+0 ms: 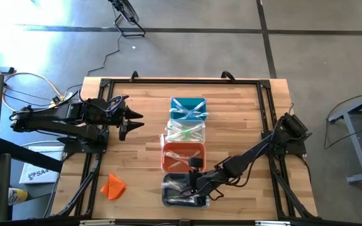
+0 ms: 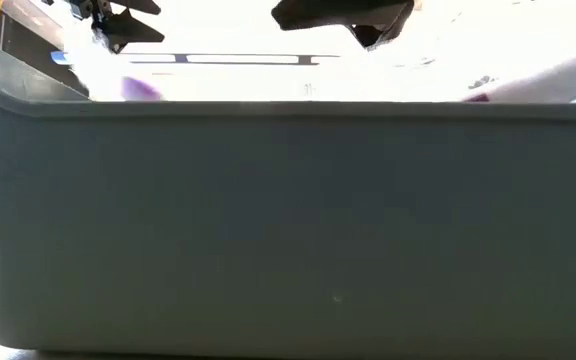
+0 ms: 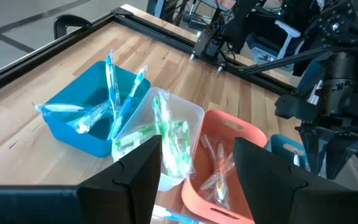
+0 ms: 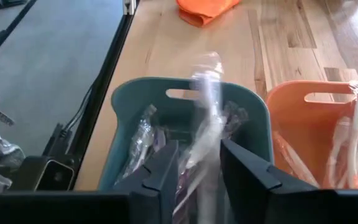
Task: Pick & Place Toothbrushes
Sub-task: Put the blue toothbrush into the blue bin
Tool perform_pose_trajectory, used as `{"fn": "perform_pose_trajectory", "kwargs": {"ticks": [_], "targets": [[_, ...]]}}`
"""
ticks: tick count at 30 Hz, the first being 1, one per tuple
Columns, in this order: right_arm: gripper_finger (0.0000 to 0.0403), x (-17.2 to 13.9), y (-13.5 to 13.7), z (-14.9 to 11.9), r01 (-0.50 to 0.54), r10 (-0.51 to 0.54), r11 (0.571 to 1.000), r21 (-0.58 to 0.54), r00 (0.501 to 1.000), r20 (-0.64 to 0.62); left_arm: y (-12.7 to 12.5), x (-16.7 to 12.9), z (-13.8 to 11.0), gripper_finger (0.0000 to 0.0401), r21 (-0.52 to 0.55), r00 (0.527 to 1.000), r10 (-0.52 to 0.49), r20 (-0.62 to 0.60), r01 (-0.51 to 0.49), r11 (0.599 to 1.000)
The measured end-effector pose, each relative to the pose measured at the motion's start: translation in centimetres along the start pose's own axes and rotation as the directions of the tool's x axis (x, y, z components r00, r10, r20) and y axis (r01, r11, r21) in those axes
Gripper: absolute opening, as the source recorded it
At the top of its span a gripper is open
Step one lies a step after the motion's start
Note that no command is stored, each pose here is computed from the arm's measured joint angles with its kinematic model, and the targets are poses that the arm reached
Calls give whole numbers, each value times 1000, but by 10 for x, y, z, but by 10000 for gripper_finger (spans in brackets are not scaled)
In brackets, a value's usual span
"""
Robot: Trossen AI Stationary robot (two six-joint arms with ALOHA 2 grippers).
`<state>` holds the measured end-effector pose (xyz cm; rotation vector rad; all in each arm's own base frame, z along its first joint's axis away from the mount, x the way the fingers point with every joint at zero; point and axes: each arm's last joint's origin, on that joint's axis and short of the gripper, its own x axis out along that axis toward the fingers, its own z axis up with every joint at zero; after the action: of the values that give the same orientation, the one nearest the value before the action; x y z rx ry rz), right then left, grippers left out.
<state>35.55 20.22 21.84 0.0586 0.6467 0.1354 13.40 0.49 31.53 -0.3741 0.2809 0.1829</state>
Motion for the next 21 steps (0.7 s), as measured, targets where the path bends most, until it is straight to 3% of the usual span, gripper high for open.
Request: {"fn": "perform_pose_trajectory", "kwargs": {"ticks": [11,21], "targets": [[136,-24,2,33,-107,93,993,52,972,215,1,0,-3,195,7,999,13,-29,-12,1000],[100,-83,-13,75,-163,107,982,100,901,420,2,0,-4,195,-27,999,18,-40,-19,999]]}}
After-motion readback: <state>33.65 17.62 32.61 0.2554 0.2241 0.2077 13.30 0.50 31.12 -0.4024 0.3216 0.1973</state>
